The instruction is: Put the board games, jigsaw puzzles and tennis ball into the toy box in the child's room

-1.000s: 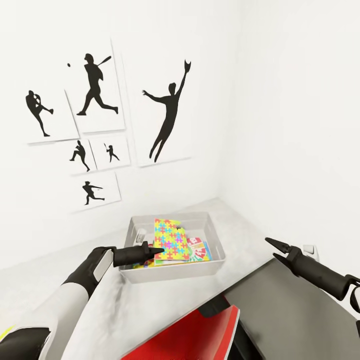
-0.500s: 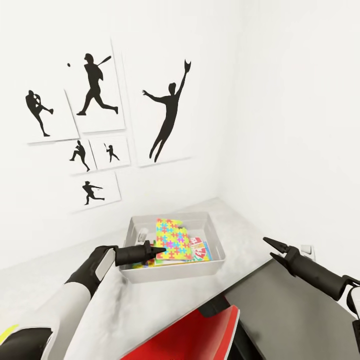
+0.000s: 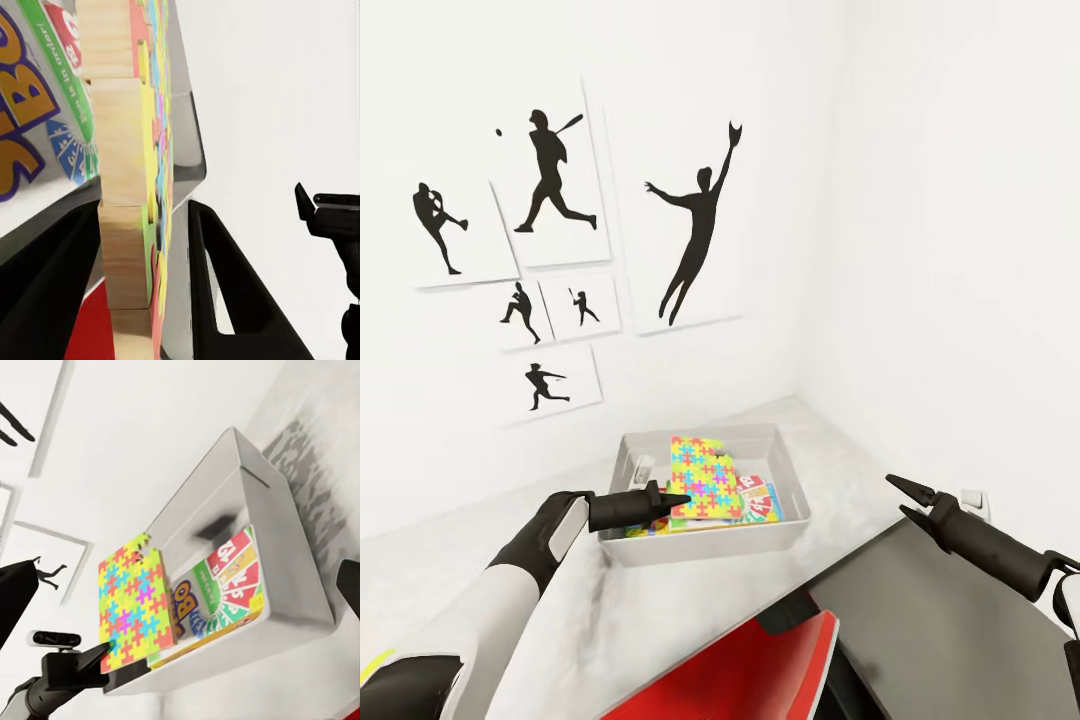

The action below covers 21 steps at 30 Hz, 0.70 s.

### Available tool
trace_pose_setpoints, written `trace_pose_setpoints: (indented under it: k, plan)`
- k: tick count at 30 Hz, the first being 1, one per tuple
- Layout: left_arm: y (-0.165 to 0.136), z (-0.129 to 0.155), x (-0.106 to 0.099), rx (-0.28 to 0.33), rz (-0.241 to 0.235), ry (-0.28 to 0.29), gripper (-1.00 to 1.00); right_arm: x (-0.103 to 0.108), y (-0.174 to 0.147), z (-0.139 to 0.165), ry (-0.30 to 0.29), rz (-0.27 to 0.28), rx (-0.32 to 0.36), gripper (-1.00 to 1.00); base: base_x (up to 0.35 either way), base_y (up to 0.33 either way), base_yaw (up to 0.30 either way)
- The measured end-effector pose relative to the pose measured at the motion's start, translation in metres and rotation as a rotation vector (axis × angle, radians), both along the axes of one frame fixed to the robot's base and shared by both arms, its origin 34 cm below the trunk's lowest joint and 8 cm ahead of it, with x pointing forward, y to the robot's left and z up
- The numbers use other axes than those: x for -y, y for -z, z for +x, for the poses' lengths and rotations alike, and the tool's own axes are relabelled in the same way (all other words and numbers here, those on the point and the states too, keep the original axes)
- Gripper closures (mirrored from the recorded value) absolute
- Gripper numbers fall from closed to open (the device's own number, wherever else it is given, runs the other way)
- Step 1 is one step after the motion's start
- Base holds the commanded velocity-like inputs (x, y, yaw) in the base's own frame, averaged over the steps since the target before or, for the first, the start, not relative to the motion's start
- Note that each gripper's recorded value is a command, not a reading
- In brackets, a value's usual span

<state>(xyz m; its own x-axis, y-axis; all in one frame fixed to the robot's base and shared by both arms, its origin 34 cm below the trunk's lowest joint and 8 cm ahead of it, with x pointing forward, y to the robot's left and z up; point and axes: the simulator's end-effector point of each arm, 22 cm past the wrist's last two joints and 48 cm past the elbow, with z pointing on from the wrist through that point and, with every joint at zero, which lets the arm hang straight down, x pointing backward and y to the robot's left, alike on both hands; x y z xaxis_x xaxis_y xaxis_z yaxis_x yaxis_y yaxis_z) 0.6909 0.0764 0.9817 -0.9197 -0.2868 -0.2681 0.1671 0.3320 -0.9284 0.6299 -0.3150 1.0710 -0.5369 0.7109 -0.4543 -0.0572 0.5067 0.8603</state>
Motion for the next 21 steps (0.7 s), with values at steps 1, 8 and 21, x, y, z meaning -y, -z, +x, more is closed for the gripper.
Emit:
trace_pose_setpoints:
  k: [1, 8, 21]
  plan:
    - [-0.001, 0.0, 0.0, 0.001, -0.003, 0.001, 1.0, 0.0, -0.001, 0.0, 0.0, 0.0, 0.0, -1.0, 0.0, 0.0, 0.0]
    - [-0.006, -0.002, 0.001, 0.003, -0.007, 0.002, 1.0, 0.0, -0.004, -0.002, 0.0, 0.0, 0.0, -1.0, 0.0, 0.0, 0.0]
    - [-0.012, -0.005, 0.001, 0.002, -0.007, 0.003, 1.0, 0.001, -0.01, -0.005, 0.0, -0.001, 0.0, -1.0, 0.0, 0.0, 0.0]
